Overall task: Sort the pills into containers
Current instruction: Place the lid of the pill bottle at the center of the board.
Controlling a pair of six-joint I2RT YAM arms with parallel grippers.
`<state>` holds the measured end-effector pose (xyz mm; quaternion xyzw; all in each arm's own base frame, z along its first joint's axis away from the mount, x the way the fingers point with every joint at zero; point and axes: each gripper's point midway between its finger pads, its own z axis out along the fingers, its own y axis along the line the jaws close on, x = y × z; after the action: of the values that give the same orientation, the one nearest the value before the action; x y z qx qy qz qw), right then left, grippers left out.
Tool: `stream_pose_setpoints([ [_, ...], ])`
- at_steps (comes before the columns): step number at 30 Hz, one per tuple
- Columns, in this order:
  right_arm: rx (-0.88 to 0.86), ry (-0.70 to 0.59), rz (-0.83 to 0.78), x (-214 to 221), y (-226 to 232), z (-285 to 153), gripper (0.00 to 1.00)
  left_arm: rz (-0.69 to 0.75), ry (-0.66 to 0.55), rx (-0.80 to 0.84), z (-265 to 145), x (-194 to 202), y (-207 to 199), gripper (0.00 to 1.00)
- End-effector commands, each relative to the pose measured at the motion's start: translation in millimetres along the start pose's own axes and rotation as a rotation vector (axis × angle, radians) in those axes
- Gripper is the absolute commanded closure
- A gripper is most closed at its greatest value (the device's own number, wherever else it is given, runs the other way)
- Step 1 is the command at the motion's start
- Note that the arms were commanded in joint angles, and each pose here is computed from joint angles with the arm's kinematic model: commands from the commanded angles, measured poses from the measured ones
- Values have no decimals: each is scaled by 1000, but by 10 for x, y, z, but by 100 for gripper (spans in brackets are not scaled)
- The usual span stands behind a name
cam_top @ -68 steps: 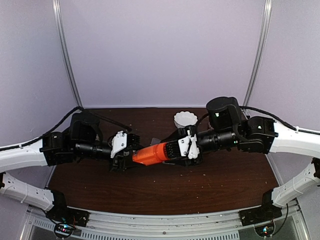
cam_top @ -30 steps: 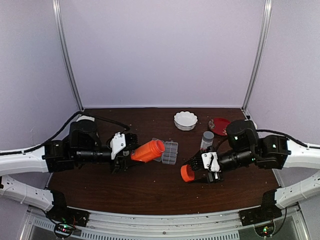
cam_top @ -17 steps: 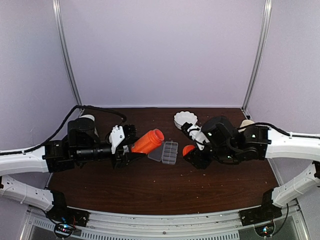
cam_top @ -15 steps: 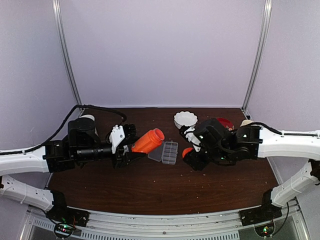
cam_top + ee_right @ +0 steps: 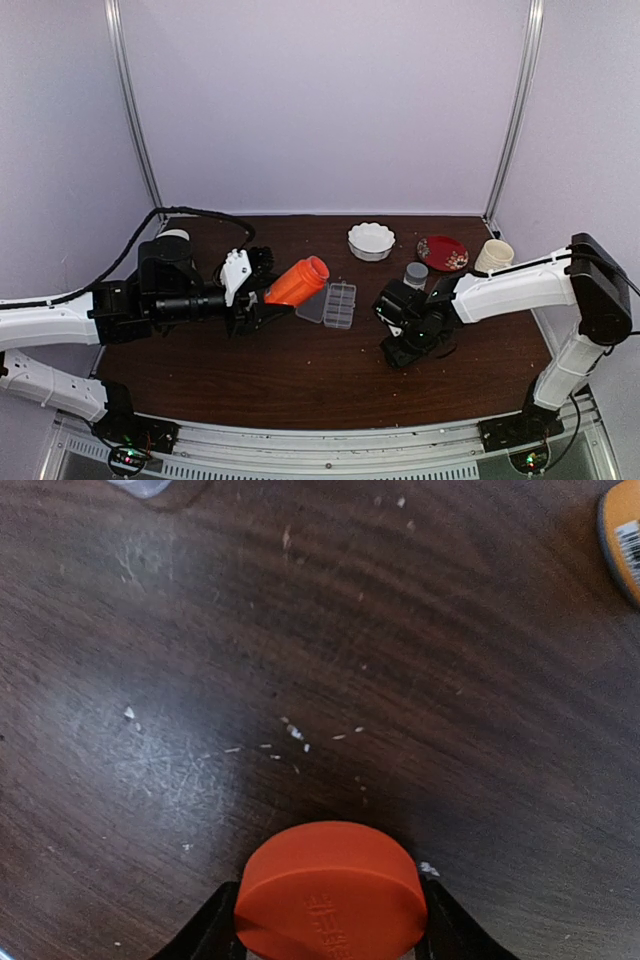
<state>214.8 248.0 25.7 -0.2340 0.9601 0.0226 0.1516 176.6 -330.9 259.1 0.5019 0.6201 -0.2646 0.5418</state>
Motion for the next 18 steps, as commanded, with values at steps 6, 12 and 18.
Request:
stream_pose_setpoints([
  [6,-51,63,-9,73,132,127,56,-36,-41,-7,39,-98,13,84],
  [12,-36,-79,0,-187,51,-227,16,-52,-49,-47,45,-94,78,90],
  [18,-54,-218,9,-405,21,-543,18,-188,45,-187,104,-17,344,100],
])
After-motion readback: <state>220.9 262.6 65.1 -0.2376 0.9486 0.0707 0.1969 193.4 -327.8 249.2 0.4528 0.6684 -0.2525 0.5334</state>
